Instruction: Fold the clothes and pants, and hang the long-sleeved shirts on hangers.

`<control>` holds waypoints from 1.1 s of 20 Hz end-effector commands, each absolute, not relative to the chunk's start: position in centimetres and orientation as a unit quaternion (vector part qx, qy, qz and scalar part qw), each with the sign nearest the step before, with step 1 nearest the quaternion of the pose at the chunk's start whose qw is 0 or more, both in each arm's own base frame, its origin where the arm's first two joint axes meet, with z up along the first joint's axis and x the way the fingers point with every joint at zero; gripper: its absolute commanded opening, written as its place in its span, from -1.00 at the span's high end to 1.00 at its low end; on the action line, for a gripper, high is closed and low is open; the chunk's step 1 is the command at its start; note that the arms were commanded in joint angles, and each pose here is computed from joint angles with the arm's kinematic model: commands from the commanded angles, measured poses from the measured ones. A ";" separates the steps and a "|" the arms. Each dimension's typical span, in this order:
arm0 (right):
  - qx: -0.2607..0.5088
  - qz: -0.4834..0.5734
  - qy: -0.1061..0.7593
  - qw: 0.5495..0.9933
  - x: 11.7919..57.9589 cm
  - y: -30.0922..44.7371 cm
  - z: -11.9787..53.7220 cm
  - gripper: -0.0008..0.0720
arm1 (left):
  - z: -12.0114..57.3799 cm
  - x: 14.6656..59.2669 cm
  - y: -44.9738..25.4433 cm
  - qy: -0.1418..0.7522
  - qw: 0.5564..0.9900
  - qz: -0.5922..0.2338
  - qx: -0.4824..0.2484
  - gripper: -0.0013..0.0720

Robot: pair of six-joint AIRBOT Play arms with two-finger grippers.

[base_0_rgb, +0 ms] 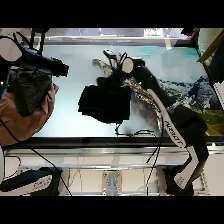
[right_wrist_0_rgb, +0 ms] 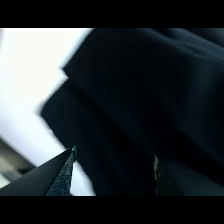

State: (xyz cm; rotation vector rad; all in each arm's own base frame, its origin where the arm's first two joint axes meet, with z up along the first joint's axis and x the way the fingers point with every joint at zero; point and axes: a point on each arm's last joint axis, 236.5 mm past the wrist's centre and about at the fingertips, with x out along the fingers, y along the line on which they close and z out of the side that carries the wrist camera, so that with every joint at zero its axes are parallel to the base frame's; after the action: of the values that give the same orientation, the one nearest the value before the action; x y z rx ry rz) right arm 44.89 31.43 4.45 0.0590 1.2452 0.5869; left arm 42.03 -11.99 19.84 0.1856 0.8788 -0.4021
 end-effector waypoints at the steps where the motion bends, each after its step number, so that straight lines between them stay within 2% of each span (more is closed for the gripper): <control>1: -0.045 0.148 0.652 0.743 45.1 17.1 2.4 -0.44 | 19.8 42.0 -11.8 0.423 0.881 -0.191 0.091 0.95; 3: 0.015 0.160 0.687 0.709 43.8 14.3 0.5 -0.44 | 19.8 42.1 -11.6 0.423 0.882 -0.186 0.094 0.95; 5: 0.145 0.251 0.694 0.659 42.2 16.4 -0.9 -0.47 | 19.8 42.1 -11.4 0.423 0.882 -0.184 0.096 0.95; 7: 0.251 0.309 0.652 0.646 42.7 18.1 -1.3 -0.87 | 19.8 42.1 -11.4 0.423 0.882 -0.184 0.096 0.95; 8: 0.272 0.309 0.642 0.646 42.9 18.0 -2.3 -0.90 | 19.8 42.1 -11.4 0.423 0.882 -0.184 0.096 0.95; 13: 0.295 0.350 0.654 0.602 41.3 20.4 -5.2 -0.90 | 19.8 42.1 -11.4 0.424 0.882 -0.182 0.092 0.95; 19: 0.265 0.383 0.659 0.591 39.8 25.6 -7.5 -0.90 | 19.5 41.7 -11.4 0.434 0.878 -0.180 0.088 0.95; 21: 0.251 0.384 0.650 0.606 40.0 27.2 -8.0 -0.86 | 19.5 41.7 -11.4 0.434 0.878 -0.180 0.088 0.95; 22: 0.247 0.385 0.646 0.611 40.1 27.8 -8.0 -0.61 | 19.5 41.7 -11.4 0.434 0.878 -0.180 0.088 0.95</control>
State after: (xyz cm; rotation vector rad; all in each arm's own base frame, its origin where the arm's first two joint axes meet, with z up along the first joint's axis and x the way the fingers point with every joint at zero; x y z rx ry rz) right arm 39.95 25.60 -7.47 0.5982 1.5299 0.8751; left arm 41.81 -11.42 19.49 0.1819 0.9031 -0.3758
